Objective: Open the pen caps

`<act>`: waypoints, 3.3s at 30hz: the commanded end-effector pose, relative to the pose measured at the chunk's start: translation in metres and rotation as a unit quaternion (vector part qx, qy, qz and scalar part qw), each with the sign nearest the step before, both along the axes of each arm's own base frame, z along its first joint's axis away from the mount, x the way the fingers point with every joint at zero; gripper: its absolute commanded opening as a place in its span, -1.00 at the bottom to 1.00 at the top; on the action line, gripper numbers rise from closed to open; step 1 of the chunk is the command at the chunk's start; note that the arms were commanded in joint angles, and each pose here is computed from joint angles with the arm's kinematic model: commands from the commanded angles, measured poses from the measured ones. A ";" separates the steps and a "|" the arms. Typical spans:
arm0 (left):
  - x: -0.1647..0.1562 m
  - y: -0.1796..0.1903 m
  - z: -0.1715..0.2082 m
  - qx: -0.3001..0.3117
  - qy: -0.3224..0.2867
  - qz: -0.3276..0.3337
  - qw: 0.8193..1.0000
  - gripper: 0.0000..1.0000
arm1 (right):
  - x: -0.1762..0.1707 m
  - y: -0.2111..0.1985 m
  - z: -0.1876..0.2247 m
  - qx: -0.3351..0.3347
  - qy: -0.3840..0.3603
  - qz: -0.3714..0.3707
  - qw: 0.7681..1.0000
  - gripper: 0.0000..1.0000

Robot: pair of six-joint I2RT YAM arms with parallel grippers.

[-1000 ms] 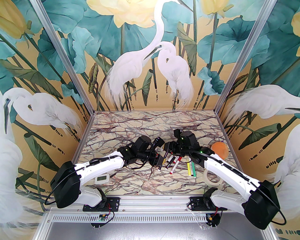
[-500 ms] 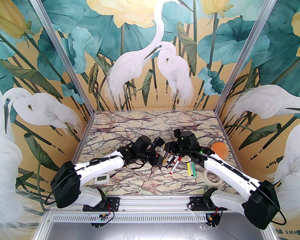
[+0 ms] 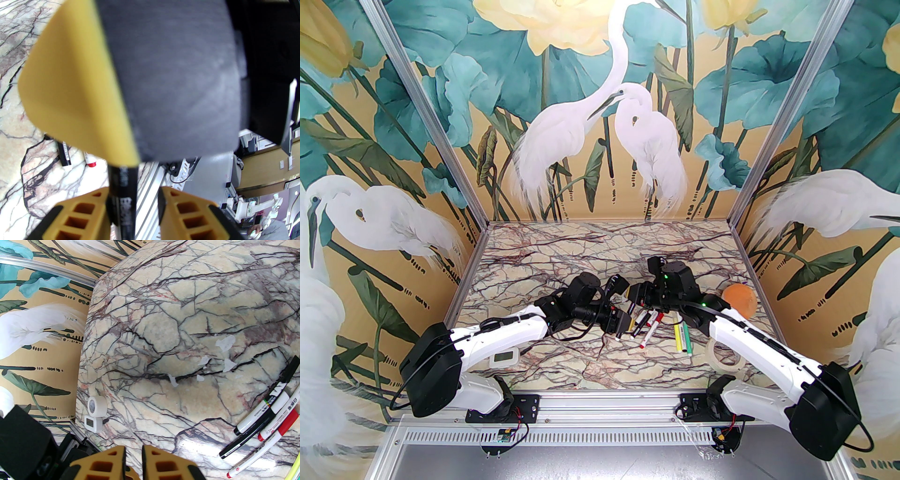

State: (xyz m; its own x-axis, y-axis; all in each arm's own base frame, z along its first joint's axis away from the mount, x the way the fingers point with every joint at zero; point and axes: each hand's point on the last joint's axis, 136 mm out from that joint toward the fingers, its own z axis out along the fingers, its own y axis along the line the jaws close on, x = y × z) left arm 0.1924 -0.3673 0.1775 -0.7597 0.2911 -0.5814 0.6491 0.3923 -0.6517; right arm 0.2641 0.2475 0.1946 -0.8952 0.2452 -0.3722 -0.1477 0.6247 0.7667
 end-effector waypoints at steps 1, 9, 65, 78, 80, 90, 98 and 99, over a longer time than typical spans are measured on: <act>0.002 0.000 0.016 -0.031 -0.015 0.006 0.999 -0.35 | 0.001 0.009 0.024 0.034 -0.020 0.009 0.999 -0.72; 0.002 0.003 0.015 -0.039 -0.018 0.019 0.999 -0.38 | 0.002 0.012 0.027 0.064 -0.021 0.005 0.998 -0.71; -0.004 0.023 0.049 -0.097 0.008 0.022 0.995 -1.00 | 0.041 -0.024 0.097 0.083 -0.146 -0.033 0.985 -0.77; -0.005 0.006 0.021 -0.021 -0.003 0.047 0.999 -1.00 | 0.077 -0.044 0.089 0.086 -0.078 -0.109 0.987 -0.80; -0.003 0.008 0.018 -0.010 -0.005 0.055 0.998 -1.00 | 0.082 -0.051 0.089 0.087 -0.075 -0.117 0.986 -0.80; -0.021 0.004 0.025 -0.042 0.031 0.015 0.999 -1.00 | 0.089 -0.045 0.087 0.112 -0.127 -0.080 0.982 -0.80; 0.011 0.050 0.031 -0.049 0.018 0.120 0.991 -1.00 | 0.062 -0.048 0.039 0.020 -0.090 -0.069 0.993 -0.76; 0.014 0.057 0.026 -0.035 0.014 0.136 0.990 -1.00 | 0.056 -0.045 0.033 0.000 -0.086 -0.064 0.994 -0.76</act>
